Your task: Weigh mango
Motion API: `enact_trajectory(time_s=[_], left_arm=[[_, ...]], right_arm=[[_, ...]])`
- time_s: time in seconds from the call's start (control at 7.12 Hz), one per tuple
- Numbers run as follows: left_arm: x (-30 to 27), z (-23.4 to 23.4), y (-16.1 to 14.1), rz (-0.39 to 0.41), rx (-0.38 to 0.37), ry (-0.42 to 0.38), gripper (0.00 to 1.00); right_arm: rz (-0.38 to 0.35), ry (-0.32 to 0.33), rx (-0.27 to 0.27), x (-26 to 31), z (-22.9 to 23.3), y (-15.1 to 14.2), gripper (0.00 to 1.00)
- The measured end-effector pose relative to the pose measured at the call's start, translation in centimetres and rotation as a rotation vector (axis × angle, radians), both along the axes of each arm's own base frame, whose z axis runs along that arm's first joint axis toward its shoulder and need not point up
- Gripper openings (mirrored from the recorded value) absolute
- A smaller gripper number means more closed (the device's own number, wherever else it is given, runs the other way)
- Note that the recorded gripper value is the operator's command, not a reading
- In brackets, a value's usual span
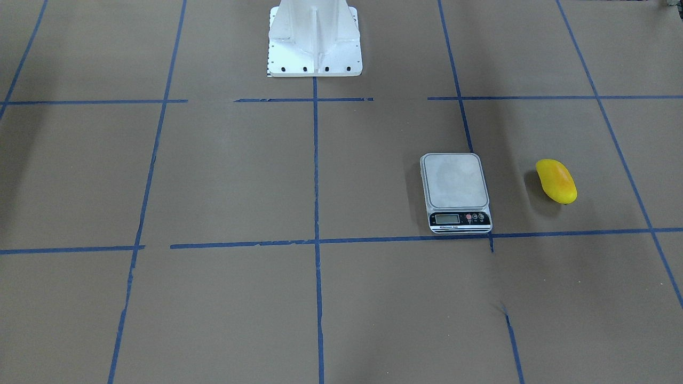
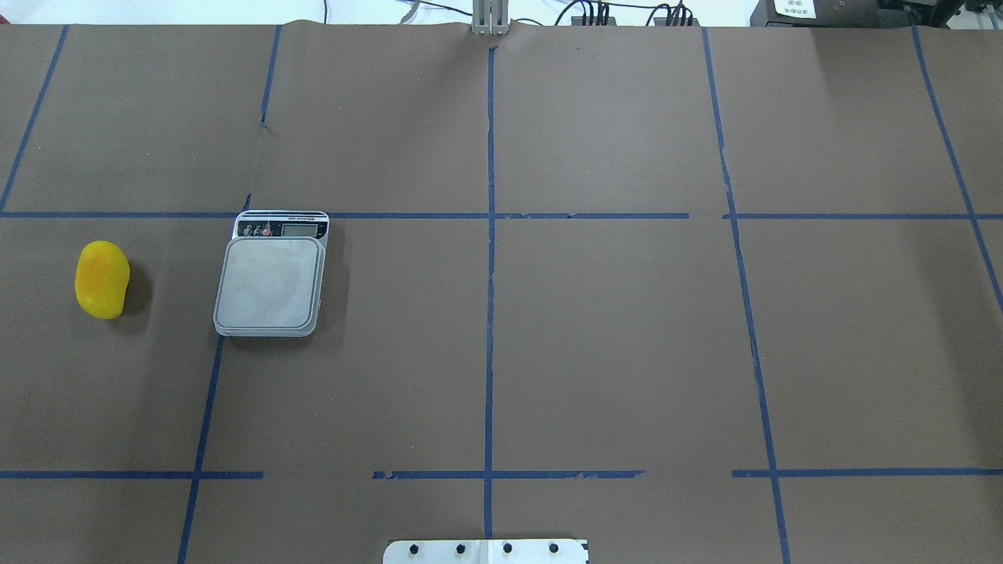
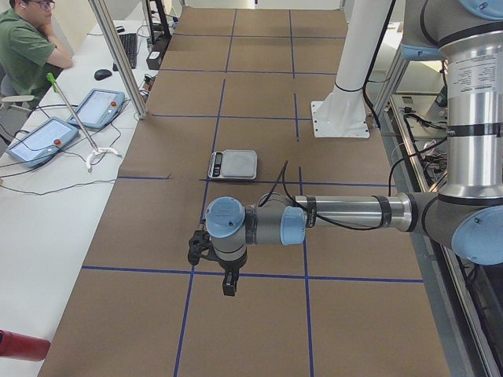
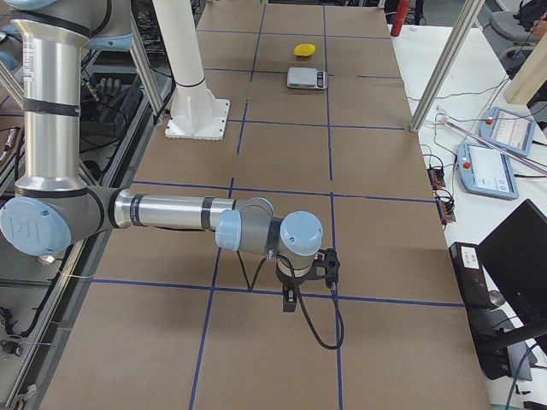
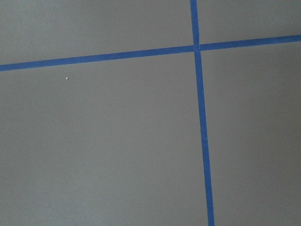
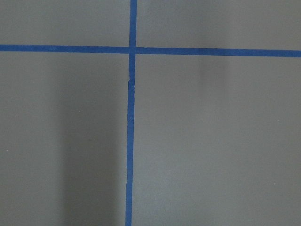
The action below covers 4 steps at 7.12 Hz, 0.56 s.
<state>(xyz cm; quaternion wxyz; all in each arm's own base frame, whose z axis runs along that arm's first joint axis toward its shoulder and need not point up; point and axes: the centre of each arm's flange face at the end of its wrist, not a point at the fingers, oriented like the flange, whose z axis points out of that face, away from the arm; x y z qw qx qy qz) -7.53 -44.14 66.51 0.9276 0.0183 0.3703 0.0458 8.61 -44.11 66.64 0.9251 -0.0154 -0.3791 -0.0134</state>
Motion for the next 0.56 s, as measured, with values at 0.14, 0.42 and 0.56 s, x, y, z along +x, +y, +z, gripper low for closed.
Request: enact_trajectory(time_s=[0.14, 0.42, 0.56], left_arm=[[0.0, -0.3, -0.1, 0.000, 0.006, 0.001, 1.00], [0.0, -1.2, -1.2, -0.002, 0.025, 0.002, 1.00], [0.0, -2.2, -2.3, -0.009, 0.040, 0.000, 1.00]], right_arm=[[0.000, 0.000, 0.000, 0.0, 0.0, 0.0, 1.00], [0.000, 0.000, 0.000, 0.0, 0.0, 0.0, 1.00], [0.000, 0.000, 0.000, 0.0, 0.0, 0.0, 1.00]])
